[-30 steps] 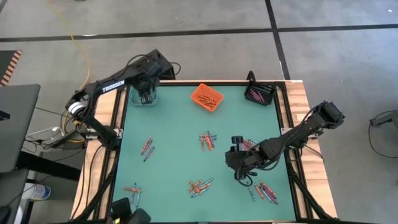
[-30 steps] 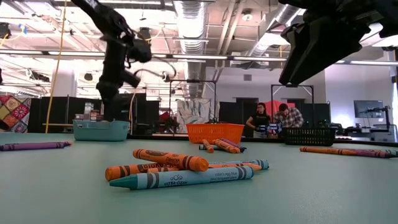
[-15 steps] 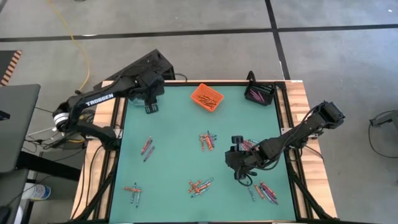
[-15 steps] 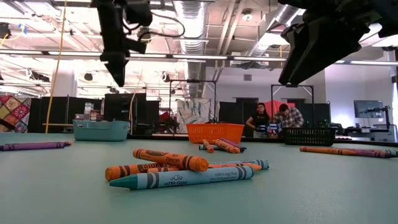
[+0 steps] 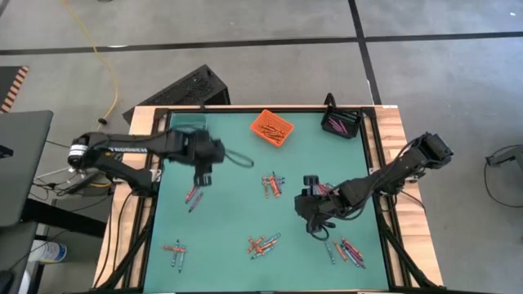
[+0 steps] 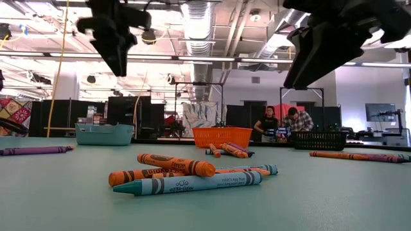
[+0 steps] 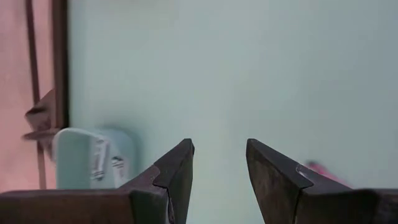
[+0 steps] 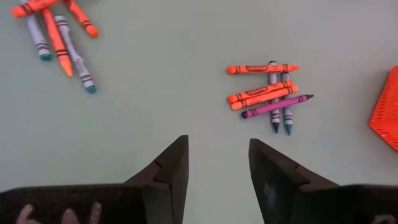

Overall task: Sort crayons
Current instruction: Put the orange crayon into the orange bin

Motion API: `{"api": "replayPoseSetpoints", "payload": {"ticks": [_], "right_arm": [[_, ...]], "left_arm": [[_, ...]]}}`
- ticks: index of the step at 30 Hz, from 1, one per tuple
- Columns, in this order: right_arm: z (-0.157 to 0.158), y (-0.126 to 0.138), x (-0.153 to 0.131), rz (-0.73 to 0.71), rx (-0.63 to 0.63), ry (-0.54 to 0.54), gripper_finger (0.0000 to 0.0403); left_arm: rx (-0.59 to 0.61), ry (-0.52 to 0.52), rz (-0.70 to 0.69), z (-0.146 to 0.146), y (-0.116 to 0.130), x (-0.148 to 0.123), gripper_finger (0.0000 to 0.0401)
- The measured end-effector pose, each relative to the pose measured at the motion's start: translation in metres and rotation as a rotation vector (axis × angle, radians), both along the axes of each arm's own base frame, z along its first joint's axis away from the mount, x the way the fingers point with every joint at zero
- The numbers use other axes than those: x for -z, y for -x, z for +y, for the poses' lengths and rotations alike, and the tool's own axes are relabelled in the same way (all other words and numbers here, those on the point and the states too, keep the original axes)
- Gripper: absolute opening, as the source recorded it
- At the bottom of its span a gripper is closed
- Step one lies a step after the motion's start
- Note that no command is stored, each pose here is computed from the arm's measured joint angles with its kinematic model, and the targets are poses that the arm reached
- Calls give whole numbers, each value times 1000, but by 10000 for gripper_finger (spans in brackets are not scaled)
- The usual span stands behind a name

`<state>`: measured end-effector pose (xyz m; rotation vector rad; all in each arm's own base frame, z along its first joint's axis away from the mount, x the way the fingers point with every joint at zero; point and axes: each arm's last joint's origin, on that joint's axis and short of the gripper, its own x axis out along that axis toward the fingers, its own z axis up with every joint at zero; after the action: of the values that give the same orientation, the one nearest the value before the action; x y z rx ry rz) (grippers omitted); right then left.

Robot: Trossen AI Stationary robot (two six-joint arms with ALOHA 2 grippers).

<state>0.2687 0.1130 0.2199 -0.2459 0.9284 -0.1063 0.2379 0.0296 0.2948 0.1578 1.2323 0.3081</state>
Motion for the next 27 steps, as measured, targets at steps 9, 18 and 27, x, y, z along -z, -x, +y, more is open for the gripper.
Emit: {"api": "replayPoseSetpoints", "payload": {"ticks": [9,18,27], "right_arm": [[-15,-6,0,3,44,9,159],[-23,-9,0,1,71,7,159],[-22,-9,0,3,66,3,159]], "left_arm": [[89,80,-81,-71,0,-1,139],[190,145,-224,-132,8,-5,139],[377,115,-314,-183,0,7,139]]}}
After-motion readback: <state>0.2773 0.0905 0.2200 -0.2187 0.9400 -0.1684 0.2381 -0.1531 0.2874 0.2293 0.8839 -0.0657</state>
